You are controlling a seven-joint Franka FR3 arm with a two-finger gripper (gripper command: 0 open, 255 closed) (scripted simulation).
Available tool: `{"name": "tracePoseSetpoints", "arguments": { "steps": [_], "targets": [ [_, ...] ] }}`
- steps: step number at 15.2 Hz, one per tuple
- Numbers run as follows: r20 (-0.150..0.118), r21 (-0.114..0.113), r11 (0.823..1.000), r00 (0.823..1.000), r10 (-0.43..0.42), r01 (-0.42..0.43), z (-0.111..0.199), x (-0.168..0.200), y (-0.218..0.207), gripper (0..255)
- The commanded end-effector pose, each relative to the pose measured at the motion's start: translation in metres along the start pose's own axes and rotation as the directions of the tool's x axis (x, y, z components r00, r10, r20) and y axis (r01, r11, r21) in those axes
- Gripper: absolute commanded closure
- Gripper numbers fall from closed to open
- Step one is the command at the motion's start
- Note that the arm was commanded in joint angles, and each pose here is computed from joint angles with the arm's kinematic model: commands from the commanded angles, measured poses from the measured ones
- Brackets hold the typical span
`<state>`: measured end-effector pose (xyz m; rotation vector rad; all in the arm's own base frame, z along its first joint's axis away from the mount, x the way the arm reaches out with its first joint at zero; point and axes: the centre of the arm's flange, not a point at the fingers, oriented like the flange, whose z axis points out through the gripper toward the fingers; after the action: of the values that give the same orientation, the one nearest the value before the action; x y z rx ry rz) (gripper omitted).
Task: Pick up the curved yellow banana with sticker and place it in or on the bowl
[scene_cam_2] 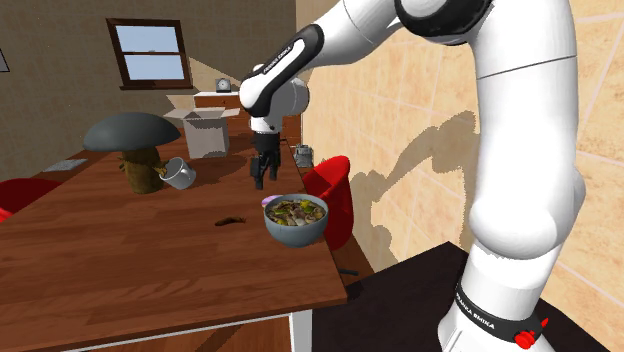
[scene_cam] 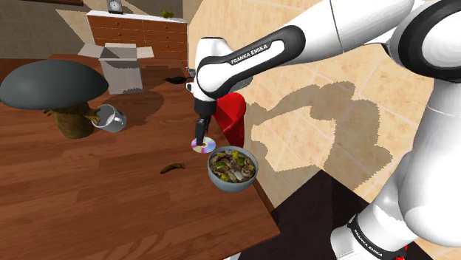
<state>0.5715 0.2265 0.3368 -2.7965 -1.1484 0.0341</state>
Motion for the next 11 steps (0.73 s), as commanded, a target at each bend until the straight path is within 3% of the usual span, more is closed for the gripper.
{"name": "tracePoseSetpoints", "arguments": {
  "steps": [1,7,11],
  "targets": [
    [0.002,0.018,0.999,0.999,-0.041,0.041,0.015,0.021,-0.006,0],
    [0.005,0.068,0.985,0.987,-0.158,0.157,0.062,0.075,-0.031,0],
    [0.005,0.068,0.985,0.987,-0.158,0.157,0.083,0.074,-0.032,0]
  ]
}}
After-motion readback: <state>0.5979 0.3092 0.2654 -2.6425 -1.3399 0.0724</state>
